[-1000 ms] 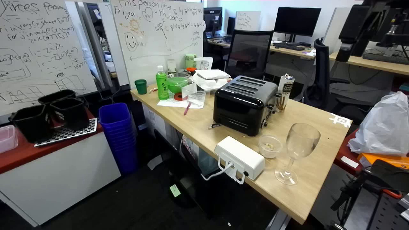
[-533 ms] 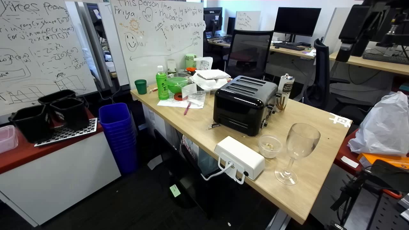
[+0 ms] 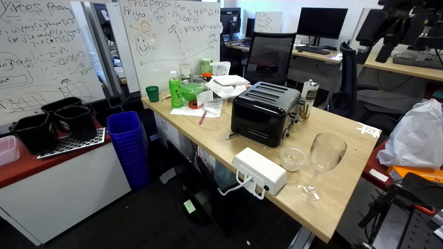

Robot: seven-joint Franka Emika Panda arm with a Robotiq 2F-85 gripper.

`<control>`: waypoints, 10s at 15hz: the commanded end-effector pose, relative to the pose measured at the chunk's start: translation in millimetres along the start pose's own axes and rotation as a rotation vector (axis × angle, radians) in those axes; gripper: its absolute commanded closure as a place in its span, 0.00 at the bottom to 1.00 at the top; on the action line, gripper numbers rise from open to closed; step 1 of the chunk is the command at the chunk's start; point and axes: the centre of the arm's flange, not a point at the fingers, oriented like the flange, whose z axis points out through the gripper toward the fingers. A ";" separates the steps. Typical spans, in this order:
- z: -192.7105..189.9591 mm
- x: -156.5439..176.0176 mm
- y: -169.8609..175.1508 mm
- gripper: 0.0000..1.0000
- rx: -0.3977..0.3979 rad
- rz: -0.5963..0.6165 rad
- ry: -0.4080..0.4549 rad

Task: Turn the knob on the toaster clockwise

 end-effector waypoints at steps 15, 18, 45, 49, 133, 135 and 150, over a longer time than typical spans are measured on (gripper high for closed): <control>48.6 42.3 57.6 0.00 0.055 0.538 0.010; 69.8 50.6 80.0 0.00 0.110 0.705 -0.023; 149.1 46.1 149.3 0.00 0.412 1.308 -0.162; 149.1 46.0 149.5 0.00 0.412 1.309 -0.162; 347.5 13.6 176.6 0.00 1.350 2.268 -0.392; 353.0 23.8 179.3 0.00 1.364 2.284 -0.392; 424.5 51.2 156.7 0.00 1.253 2.369 -0.392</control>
